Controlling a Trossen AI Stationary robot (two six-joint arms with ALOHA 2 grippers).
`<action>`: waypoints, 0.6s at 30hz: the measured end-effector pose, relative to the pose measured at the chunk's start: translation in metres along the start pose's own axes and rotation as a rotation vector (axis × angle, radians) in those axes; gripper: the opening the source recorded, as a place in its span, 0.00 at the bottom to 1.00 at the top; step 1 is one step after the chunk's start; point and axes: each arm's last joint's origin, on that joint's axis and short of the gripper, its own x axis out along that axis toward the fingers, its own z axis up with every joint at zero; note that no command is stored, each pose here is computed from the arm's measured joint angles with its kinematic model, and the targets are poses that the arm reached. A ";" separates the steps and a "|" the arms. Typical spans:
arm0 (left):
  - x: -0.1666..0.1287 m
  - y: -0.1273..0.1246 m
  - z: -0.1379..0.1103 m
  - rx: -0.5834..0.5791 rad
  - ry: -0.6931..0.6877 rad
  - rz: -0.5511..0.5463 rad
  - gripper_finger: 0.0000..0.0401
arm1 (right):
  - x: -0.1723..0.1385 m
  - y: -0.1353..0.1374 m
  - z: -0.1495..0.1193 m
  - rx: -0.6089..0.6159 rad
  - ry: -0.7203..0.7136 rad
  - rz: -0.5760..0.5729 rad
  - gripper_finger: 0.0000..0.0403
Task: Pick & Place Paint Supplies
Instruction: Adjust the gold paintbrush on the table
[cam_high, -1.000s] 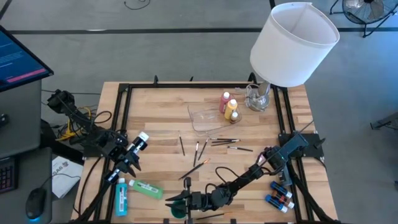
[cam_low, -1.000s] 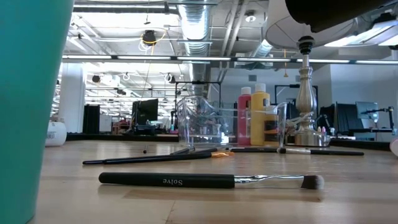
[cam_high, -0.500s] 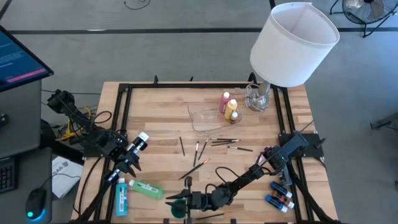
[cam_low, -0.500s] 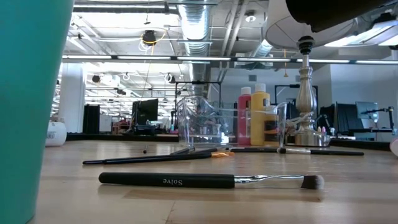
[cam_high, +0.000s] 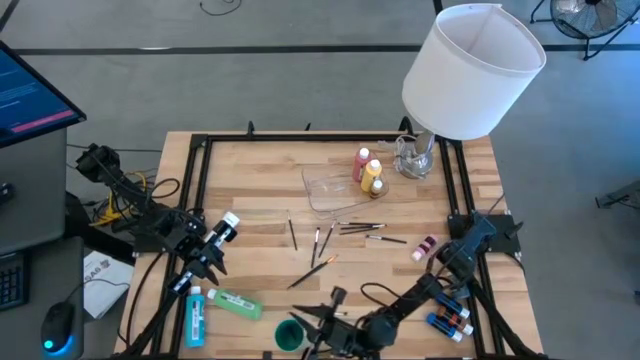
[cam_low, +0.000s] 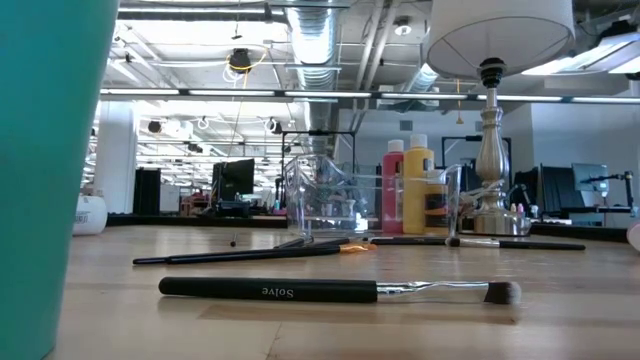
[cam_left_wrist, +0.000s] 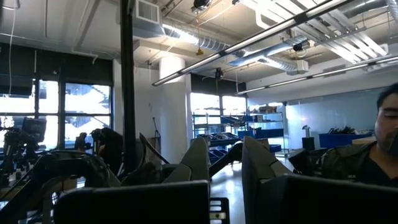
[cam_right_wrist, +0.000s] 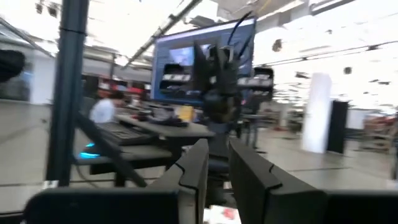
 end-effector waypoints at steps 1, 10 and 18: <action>0.000 0.000 0.000 0.000 0.000 0.000 0.00 | -0.001 0.000 0.003 -0.016 0.008 -0.013 0.14; 0.000 0.000 0.000 -0.002 0.000 0.000 0.00 | -0.007 -0.004 0.016 -0.289 0.064 -0.090 0.14; 0.000 0.000 0.000 -0.002 0.000 0.000 0.00 | -0.003 0.001 0.009 -0.248 0.051 -0.021 0.11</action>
